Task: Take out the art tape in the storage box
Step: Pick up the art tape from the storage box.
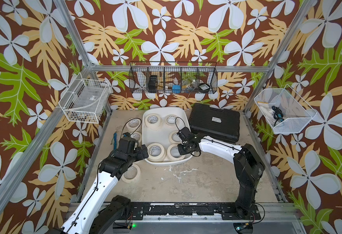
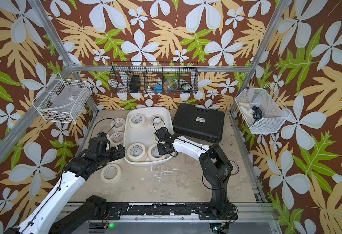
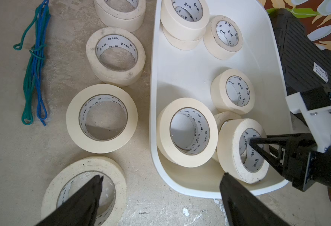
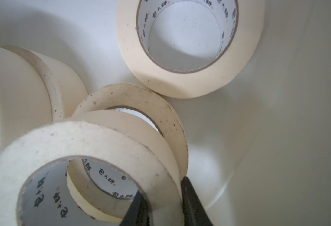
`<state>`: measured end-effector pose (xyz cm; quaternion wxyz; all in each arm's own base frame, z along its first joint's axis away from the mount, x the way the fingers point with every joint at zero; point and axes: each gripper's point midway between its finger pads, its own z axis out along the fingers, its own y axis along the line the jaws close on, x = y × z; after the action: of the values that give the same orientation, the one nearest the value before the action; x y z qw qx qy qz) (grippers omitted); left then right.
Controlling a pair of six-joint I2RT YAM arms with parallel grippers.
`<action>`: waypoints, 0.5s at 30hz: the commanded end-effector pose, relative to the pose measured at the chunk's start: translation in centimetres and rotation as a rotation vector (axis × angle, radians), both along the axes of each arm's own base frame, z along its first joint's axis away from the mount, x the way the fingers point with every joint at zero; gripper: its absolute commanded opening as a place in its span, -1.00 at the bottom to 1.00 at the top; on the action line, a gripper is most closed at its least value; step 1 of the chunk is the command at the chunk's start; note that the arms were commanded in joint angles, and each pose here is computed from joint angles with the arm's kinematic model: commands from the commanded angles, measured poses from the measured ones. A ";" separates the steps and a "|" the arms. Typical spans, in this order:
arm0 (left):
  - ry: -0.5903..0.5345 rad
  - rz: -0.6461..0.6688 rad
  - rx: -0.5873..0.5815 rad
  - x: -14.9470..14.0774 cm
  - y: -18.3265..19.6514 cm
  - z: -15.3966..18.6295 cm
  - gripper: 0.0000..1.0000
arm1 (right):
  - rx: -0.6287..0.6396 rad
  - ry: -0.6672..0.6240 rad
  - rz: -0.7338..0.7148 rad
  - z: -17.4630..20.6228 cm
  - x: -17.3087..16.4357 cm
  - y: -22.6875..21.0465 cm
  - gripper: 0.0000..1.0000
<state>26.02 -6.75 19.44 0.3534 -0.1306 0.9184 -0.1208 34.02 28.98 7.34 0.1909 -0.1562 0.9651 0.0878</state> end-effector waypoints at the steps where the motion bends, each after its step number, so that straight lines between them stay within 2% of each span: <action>1: -0.029 -0.047 -0.028 0.3 -0.9 0.6 0.95 | -0.003 -0.028 -0.002 1.4 0.2 -0.2 -0.53; 9: -0.115 -0.097 -0.062 0.8 -1.8 4.1 0.95 | -0.007 -0.096 -0.026 5.4 0.5 -1.2 -0.64; 15: -0.093 -0.196 -0.090 1.5 -4.5 5.5 0.78 | -0.015 -0.142 -0.039 8.4 0.6 -2.0 -0.70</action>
<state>27.40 -9.59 23.85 0.3770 -0.0805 0.9050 -0.1799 34.57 27.78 14.79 0.2510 -0.1456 0.9534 0.0830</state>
